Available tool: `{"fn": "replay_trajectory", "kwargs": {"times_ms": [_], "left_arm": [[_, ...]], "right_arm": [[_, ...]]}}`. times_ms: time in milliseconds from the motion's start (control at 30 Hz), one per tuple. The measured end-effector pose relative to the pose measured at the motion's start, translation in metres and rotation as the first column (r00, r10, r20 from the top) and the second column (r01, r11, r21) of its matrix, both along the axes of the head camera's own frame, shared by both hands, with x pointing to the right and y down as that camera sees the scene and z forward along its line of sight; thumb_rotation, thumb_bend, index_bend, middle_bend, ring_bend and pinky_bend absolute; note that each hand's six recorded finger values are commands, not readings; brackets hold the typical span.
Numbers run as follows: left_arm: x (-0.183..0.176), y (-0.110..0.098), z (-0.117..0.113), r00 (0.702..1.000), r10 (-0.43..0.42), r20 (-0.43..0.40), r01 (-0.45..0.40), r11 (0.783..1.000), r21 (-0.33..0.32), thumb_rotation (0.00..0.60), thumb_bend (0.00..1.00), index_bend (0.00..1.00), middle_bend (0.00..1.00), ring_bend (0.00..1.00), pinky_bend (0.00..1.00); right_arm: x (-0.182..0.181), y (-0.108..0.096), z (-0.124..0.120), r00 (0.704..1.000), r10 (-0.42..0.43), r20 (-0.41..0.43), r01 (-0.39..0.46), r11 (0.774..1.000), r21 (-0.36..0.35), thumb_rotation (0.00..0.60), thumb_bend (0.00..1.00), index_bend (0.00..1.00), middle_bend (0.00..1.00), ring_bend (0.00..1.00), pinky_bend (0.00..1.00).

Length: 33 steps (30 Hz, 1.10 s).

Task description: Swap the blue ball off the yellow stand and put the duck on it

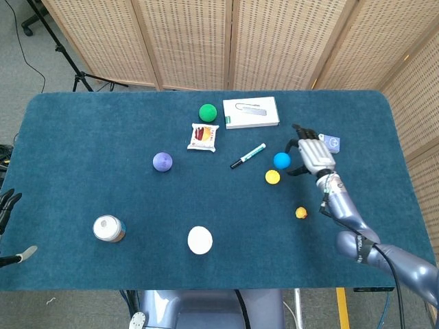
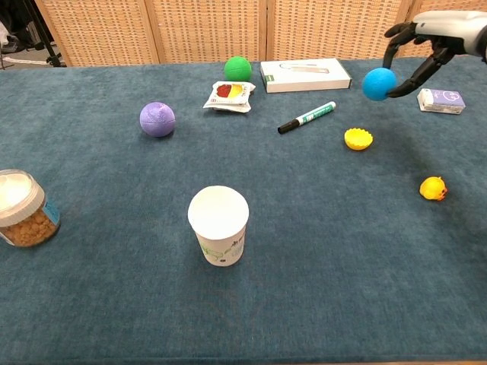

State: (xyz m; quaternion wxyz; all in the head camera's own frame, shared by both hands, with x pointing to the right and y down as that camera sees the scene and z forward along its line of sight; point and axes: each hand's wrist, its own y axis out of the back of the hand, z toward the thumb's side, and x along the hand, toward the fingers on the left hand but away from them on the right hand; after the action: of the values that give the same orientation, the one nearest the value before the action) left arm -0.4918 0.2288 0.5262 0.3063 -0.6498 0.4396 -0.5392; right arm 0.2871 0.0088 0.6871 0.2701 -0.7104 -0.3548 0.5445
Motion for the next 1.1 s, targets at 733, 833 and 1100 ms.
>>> {"fn": "replay_trajectory", "kwargs": {"times_ms": [733,833,1100], "left_arm": [[0.004,-0.002,0.007,1.000,0.009,0.012,-0.009,1.000,-0.021,0.600,0.00,0.00,0.00,0.00,0.00],[0.005,-0.001,0.007,1.000,0.012,0.012,-0.012,1.000,-0.021,0.600,0.00,0.00,0.00,0.00,0.00],[0.006,0.002,0.004,1.000,0.020,0.008,-0.020,1.000,-0.015,0.600,0.00,0.00,0.00,0.00,0.00]], "right_arm": [[0.053,0.022,0.023,0.996,0.034,-0.085,-0.039,0.998,-0.049,0.600,0.00,0.15,0.00,0.00,0.00],[0.043,0.030,0.004,0.999,-0.011,-0.044,0.010,1.000,-0.020,0.600,0.01,0.22,0.00,0.00,0.00],[0.037,0.079,-0.031,0.986,-0.164,0.008,0.164,0.986,-0.024,0.600,0.13,0.36,0.00,0.00,0.00]]}}
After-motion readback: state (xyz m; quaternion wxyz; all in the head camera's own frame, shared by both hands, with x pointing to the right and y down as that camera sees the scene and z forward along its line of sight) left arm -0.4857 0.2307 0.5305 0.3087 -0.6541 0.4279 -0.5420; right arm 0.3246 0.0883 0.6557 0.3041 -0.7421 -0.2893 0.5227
